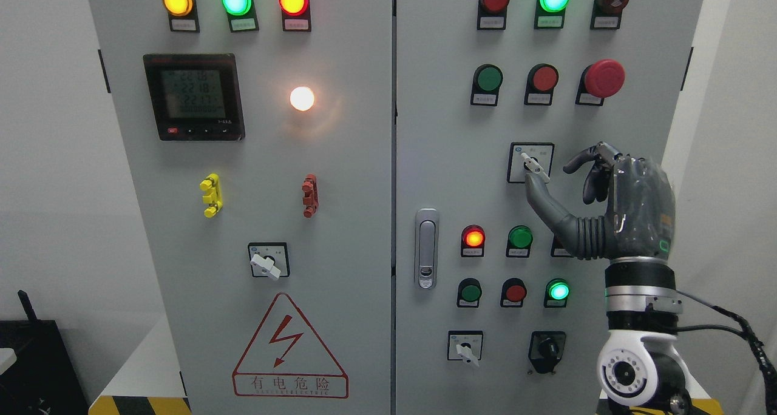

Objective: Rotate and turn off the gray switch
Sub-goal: 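Pinch the switch knob between right thumb and index finger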

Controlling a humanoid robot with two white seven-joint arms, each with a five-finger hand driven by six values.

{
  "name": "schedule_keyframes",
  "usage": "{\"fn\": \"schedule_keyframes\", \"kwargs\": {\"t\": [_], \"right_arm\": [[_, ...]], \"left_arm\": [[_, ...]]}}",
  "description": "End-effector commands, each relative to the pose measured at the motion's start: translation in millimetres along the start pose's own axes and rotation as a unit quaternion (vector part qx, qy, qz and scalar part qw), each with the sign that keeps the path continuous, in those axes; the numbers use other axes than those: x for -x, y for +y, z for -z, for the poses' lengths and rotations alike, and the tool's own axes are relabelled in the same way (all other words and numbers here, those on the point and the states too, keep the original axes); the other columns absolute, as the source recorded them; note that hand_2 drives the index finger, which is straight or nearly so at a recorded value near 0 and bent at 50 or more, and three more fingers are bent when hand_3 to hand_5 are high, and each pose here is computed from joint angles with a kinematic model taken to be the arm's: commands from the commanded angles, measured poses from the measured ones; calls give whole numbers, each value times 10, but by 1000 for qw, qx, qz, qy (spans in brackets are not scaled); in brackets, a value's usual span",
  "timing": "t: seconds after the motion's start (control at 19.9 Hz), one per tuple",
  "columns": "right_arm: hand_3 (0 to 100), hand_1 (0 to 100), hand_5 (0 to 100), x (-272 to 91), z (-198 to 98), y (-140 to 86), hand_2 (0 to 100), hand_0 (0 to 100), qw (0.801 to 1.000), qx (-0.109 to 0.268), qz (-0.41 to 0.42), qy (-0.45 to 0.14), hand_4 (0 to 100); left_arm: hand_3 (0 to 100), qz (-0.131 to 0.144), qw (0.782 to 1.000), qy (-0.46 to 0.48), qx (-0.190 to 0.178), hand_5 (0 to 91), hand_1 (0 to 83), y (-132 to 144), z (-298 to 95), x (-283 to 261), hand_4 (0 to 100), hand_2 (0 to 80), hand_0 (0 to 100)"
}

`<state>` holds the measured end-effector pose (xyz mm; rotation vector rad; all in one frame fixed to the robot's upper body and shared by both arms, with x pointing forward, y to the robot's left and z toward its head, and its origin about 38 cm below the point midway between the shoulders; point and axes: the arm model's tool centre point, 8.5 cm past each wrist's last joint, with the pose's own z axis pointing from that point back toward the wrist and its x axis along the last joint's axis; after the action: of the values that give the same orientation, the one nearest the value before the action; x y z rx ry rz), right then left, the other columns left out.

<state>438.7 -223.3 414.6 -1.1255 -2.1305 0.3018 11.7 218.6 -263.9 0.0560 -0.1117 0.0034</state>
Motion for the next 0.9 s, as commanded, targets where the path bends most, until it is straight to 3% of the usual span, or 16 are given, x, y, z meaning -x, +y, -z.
{"fn": "schedule_keyframes", "kwargs": {"t": [0.0, 0.85], "right_arm": [[967, 395, 1000, 61, 58, 64, 580, 63, 1000, -7, 2, 12, 990], [970, 398, 1000, 15, 82, 75, 629, 70, 1000, -8, 3, 7, 991]], "left_arm": [[0, -14, 1000, -16, -2, 0, 389, 7, 15, -142, 0, 0, 120], [0, -14, 1000, -16, -1, 0, 389, -3, 15, -142, 0, 0, 120]]}}
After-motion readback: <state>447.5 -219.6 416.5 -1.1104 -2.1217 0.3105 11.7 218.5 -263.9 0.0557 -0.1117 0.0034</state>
